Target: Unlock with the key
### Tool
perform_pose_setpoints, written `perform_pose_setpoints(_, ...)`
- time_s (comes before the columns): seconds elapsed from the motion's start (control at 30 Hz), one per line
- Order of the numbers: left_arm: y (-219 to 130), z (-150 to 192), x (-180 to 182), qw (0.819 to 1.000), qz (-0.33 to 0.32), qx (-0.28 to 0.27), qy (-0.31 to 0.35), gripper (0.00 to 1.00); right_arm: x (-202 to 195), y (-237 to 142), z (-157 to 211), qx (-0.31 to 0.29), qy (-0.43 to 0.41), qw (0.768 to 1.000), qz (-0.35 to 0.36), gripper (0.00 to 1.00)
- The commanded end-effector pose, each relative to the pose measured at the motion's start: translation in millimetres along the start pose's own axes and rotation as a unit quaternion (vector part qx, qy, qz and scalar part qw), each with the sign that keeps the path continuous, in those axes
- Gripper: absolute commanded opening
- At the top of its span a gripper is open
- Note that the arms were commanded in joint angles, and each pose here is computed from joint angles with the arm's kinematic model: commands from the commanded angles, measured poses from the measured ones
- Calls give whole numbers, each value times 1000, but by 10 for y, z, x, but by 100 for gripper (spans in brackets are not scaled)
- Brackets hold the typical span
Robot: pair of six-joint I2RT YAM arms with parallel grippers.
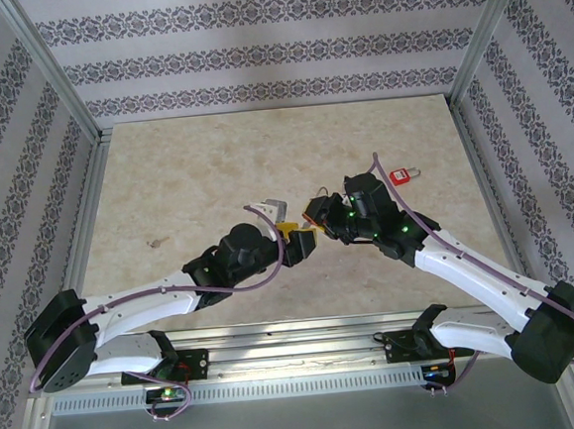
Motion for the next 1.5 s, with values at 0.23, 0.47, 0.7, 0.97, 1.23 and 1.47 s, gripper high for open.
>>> perform_pose_setpoints(0.23,73,-29,-55,999,22,-29,-14,62,105,21,41,8,6,1000,-30,5)
perform_pose_setpoints(0.47,164,-109,-5,998,4,-60,-12,56,125,59,125,23,15,999,-40,5)
perform_pose_setpoints(0.7,170,-155,119,996,-37,-82,-4,38,98,83,229,35,20,998,-44,5)
perform_pose_setpoints(0.97,160,-175,122,995,-33,-96,-1,23,28,138,339,51,24,998,-41,6)
perform_pose_setpoints(1.23,117,-119,108,996,-16,-92,3,14,2,82,346,49,20,998,-38,20)
perform_pose_setpoints(1.47,91,-53,89,997,-4,-75,10,11,16,38,326,40,-3,999,-30,55)
Point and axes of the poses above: each hand's point on the last joint's axis, 136 mm out from that joint toward the fingers, its own y axis out along the fingers, its own x axis along the line the jaws close on, z = x × y, the point moved 3 cm from there along -y, back along the fingers, and after that the axes turned 4 degrees about y, right-handed, at the moved point
